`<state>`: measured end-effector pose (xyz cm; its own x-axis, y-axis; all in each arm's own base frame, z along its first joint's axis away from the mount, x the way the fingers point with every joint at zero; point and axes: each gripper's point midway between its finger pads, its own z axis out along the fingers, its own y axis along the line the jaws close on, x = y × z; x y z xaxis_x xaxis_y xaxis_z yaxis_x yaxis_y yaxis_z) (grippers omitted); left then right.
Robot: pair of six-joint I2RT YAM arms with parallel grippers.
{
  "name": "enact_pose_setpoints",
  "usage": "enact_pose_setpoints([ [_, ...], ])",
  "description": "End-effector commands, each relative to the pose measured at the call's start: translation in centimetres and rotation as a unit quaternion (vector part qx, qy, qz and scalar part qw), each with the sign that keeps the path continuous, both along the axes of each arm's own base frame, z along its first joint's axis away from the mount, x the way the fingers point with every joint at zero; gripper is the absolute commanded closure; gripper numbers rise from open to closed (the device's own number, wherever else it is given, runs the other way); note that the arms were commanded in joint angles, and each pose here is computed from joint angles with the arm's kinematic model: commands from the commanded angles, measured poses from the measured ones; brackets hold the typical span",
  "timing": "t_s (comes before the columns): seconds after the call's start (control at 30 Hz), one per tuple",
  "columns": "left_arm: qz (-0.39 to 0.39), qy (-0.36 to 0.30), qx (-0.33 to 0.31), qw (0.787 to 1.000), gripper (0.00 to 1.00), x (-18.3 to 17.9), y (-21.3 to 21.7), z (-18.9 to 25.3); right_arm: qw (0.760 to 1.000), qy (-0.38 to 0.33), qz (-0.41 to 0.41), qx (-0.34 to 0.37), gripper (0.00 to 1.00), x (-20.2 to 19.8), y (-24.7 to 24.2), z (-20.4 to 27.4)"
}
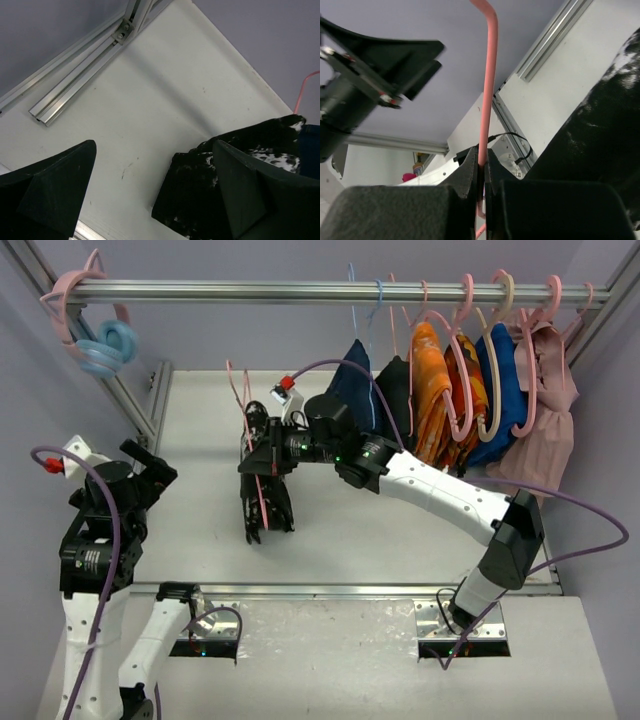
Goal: Place the trousers on the hanger
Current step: Place the hanger at the clothesline.
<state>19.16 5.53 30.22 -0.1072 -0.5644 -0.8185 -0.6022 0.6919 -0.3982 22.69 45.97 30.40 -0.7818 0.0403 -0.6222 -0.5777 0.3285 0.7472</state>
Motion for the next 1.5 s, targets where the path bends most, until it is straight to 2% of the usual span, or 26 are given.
enact_pose_setpoints([
  [0.0,-0.016,-0.001,0.009,1.000,0.00,2.0,-0.2,-1.9,0.986,-0.117,-0.007,0.115,1.00,0.7,-1.4,12.4],
  [0.23,-0.023,0.033,0.000,0.999,0.00,3.1,-0.6,-6.4,0.985,-0.123,-0.025,0.117,1.00,2.7,-2.7,14.9],
  [0.6,-0.036,0.026,-0.005,0.999,0.00,3.5,-1.0,-7.0,0.982,-0.116,-0.066,0.133,1.00,6.9,-3.8,18.3],
  [1.0,-0.050,0.020,-0.006,0.999,0.00,3.7,-1.4,-7.1,0.980,-0.072,-0.107,0.152,1.00,12.9,-5.1,18.9],
  [1.47,-0.058,0.018,-0.006,0.998,0.00,3.9,-1.7,-7.1,0.978,-0.031,-0.120,0.170,1.00,16.8,-6.3,18.7],
])
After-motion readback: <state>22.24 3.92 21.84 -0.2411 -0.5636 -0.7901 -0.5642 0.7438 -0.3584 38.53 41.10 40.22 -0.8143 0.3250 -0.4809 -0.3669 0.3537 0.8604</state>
